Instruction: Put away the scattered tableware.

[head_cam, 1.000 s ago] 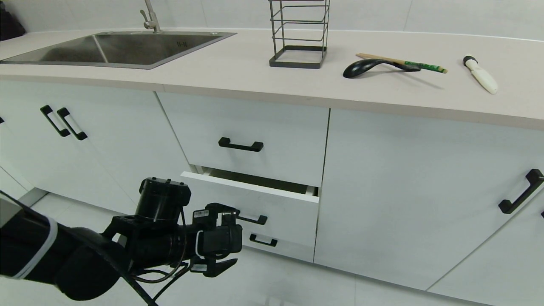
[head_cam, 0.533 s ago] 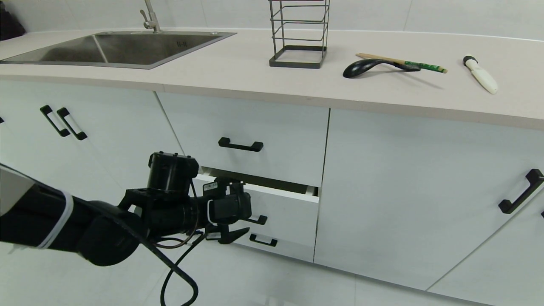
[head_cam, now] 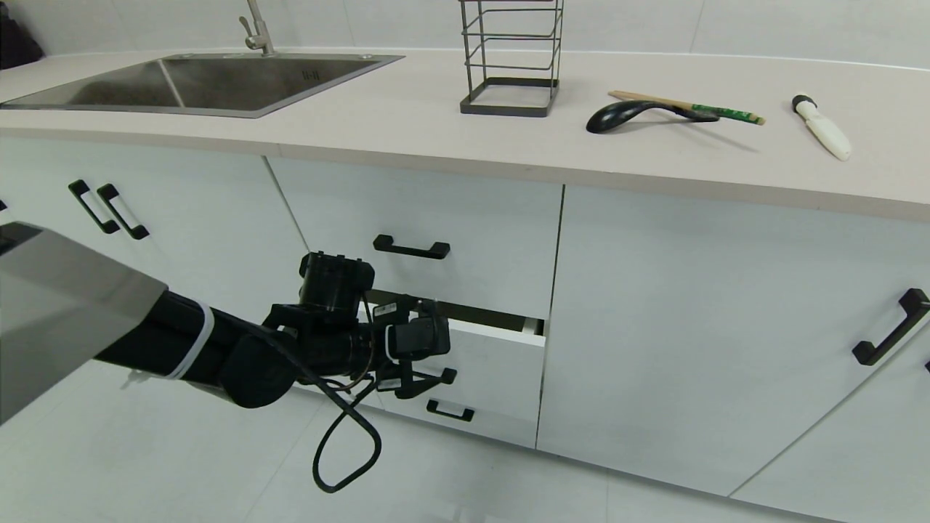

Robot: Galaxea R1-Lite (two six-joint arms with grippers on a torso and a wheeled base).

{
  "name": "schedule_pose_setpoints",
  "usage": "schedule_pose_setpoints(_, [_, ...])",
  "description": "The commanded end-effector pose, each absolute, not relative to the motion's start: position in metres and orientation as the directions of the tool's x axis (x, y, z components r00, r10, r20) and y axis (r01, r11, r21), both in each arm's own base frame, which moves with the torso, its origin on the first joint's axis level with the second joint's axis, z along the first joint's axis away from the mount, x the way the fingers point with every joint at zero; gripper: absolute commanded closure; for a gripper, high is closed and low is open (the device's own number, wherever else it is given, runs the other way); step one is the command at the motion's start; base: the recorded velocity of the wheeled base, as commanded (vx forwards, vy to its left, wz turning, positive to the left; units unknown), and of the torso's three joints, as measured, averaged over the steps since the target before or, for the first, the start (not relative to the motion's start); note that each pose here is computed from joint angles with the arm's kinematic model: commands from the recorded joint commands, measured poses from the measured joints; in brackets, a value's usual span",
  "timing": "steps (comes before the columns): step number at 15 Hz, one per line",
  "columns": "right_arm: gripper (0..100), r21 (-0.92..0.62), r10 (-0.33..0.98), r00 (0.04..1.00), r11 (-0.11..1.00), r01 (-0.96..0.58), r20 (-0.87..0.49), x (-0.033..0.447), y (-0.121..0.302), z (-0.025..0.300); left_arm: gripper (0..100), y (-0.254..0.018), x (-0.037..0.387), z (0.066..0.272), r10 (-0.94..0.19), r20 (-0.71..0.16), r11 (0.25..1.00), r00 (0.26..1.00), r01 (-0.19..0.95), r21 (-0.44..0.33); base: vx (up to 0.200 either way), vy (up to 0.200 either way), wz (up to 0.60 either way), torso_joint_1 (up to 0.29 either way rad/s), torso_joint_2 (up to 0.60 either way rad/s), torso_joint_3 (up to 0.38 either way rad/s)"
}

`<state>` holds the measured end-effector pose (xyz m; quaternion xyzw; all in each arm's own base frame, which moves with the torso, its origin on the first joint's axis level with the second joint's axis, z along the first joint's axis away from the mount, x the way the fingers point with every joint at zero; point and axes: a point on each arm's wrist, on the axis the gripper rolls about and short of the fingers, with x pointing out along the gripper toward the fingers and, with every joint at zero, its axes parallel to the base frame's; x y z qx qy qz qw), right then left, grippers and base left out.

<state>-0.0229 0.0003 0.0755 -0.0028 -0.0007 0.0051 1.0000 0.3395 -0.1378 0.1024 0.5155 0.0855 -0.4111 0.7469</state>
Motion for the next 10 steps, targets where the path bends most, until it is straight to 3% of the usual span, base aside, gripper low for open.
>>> schedule_pose_setpoints(1, [100, -0.006, 0.011, 1.000, 1.000, -0.011, 0.000, -0.023, 0.000, 0.075, 0, -0.141, 0.350, 0.093, -0.522, -0.559, 0.128, 0.644, 0.707, 0.696, 0.000, 0.000, 0.00, 0.000, 0.00, 0.000])
schedule_pose_setpoints(7, [100, -0.006, 0.011, 1.000, 1.000, -0.011, 0.000, -0.023, 0.000, 0.075, 0, -0.139, 0.350, 0.086, -0.515, -0.577, 0.122, 0.634, 0.721, 0.683, 0.000, 0.000, 0.00, 0.000, 0.00, 0.000])
schedule_pose_setpoints(10, [100, -0.006, 0.011, 1.000, 1.000, -0.011, 0.000, -0.023, 0.000, 0.075, 0, -0.131, 0.328, 0.083, -0.516, -0.609, 0.106, 0.602, 0.750, 0.652, 0.000, 0.000, 0.00, 0.000, 0.00, 0.000])
